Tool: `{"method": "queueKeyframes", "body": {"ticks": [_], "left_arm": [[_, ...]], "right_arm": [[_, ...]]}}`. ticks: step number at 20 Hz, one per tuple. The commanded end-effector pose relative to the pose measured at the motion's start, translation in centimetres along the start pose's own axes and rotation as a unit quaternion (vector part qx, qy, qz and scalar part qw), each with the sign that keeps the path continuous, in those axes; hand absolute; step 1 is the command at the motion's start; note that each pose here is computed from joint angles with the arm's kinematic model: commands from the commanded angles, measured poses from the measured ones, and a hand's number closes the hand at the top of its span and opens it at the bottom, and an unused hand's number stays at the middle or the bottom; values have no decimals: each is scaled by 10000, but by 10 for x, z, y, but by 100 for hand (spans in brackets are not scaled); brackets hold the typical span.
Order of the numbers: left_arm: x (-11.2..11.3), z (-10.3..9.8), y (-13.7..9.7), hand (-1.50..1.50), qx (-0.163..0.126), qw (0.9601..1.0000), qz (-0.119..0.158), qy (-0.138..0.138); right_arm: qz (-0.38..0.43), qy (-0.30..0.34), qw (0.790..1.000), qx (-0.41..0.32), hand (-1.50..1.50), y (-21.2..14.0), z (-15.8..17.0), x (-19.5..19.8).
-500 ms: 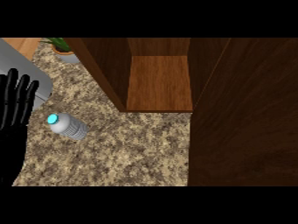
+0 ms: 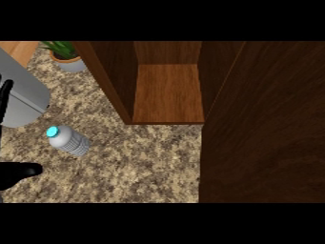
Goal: Pick up the bottled water, place it into the cabinet and close the cabinet
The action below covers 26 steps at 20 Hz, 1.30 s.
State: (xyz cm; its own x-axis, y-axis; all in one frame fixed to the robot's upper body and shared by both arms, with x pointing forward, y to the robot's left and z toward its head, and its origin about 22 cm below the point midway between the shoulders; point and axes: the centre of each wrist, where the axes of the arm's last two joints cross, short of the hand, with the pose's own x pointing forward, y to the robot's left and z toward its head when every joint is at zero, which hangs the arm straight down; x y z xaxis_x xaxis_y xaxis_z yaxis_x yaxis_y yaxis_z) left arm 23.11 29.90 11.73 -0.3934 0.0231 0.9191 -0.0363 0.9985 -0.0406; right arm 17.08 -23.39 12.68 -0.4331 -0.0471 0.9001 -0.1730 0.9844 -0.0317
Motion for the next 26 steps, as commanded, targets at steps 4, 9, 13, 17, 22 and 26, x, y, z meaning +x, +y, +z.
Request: {"method": "queueKeyframes", "body": {"ticks": [4,9,13,17,22,26], "left_arm": [[34,5,12,-150,39,9985,391,390],[27,10,41,-150,301,9975,32,632],[16,35,47,-150,410,9938,-322,984],[-13,35,55,-150,512,9912,-197,1203],[-30,29,71,-150,468,9864,-121,1569],[-82,29,58,-150,438,9807,-32,1904]], "right_arm": [[-379,298,9975,526,-150,16,46,29],[-377,322,9969,612,-150,24,65,70],[-432,314,9973,499,-150,30,75,56],[-396,260,9970,609,-150,28,80,76],[-355,272,9973,584,-150,34,77,76],[-452,316,9971,526,-150,36,84,67]]}}
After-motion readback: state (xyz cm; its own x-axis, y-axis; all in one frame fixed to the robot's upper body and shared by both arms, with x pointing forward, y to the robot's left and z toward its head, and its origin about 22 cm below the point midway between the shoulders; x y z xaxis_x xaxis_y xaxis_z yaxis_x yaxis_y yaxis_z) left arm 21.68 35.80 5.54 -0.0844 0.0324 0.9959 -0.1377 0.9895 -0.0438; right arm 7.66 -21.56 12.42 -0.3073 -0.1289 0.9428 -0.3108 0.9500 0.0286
